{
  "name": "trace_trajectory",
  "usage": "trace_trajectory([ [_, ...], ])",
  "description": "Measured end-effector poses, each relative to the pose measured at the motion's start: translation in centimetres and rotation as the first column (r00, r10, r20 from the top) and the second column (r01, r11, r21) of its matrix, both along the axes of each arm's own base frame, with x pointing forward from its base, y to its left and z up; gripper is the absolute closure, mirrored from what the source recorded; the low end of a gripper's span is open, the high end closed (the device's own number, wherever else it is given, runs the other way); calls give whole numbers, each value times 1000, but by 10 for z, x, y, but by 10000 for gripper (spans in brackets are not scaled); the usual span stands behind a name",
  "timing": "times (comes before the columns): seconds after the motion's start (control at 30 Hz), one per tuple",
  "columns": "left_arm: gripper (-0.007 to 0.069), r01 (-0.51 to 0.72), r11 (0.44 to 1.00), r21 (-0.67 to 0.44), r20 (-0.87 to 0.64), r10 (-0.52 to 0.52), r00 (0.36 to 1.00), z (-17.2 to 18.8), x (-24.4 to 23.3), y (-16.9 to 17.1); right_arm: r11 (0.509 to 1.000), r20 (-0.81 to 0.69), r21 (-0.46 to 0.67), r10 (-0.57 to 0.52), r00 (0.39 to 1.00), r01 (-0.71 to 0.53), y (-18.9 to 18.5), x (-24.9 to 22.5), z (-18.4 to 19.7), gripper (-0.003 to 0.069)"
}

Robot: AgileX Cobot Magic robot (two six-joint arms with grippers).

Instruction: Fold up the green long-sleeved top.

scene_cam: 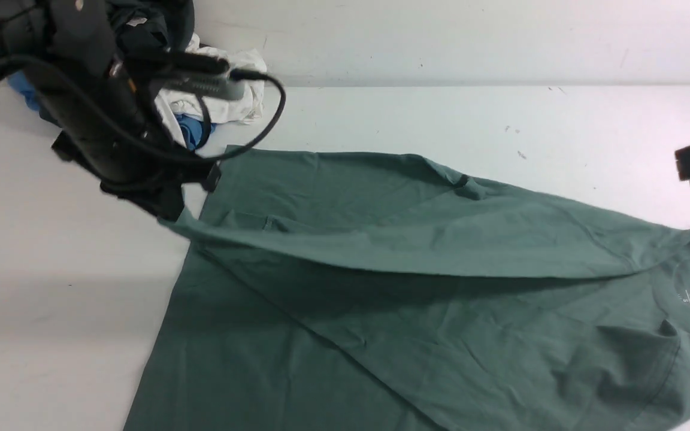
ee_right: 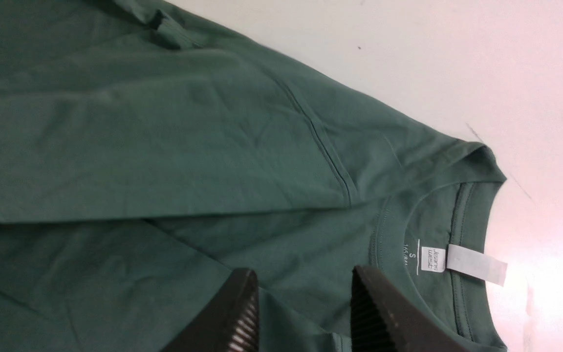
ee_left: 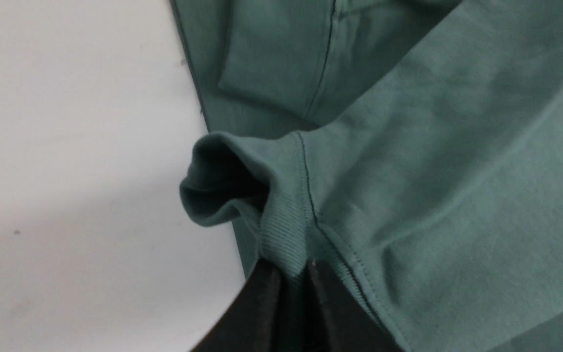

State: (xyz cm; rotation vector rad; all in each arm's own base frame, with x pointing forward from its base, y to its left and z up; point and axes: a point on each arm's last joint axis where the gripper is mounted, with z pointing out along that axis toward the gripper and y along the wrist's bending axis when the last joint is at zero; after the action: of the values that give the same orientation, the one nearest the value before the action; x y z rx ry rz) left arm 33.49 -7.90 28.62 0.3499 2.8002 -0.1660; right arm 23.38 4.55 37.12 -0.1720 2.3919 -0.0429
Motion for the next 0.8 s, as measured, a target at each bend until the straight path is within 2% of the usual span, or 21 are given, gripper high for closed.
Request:
trace_trajectory([
  [0.23, 589, -16, 1000, 9, 17, 16, 1000, -48, -32, 8, 995, 0, 27, 95, 995, -95, 16, -15, 6, 398],
  [0.37, 554, 35, 999, 35, 17, -35, 999, -69, -35, 10, 991, -88, -1, 131, 988, -131, 21, -23, 1, 398],
  [0.43, 488, 58, 997, 45, 10, -59, 998, -75, -33, 9, 988, -151, -22, 146, 978, -151, 21, -28, -2, 398],
  [0.47, 488, 60, 997, 45, 11, -60, 998, -75, -33, 9, 988, -162, -26, 147, 976, -153, 21, -29, -3, 398],
  [0.63, 252, 96, 995, 40, -7, -96, 995, -64, -36, 8, 973, -208, -19, 221, 953, -230, 31, -38, -4, 398],
  [0.73, 174, 141, 990, 0, 9, -141, 990, -40, -49, 4, 958, -191, 1, 283, 940, -288, 38, -48, -1, 398],
  [0.77, 170, 154, 988, -1, 5, -154, 988, -39, -51, 3, 955, -190, 3, 293, 937, -298, 39, -49, 0, 398],
  [0.8, 155, 218, 976, -9, 7, -218, 976, -27, -65, -4, 943, -181, 14, 331, 926, -334, 41, -57, 1, 398],
])
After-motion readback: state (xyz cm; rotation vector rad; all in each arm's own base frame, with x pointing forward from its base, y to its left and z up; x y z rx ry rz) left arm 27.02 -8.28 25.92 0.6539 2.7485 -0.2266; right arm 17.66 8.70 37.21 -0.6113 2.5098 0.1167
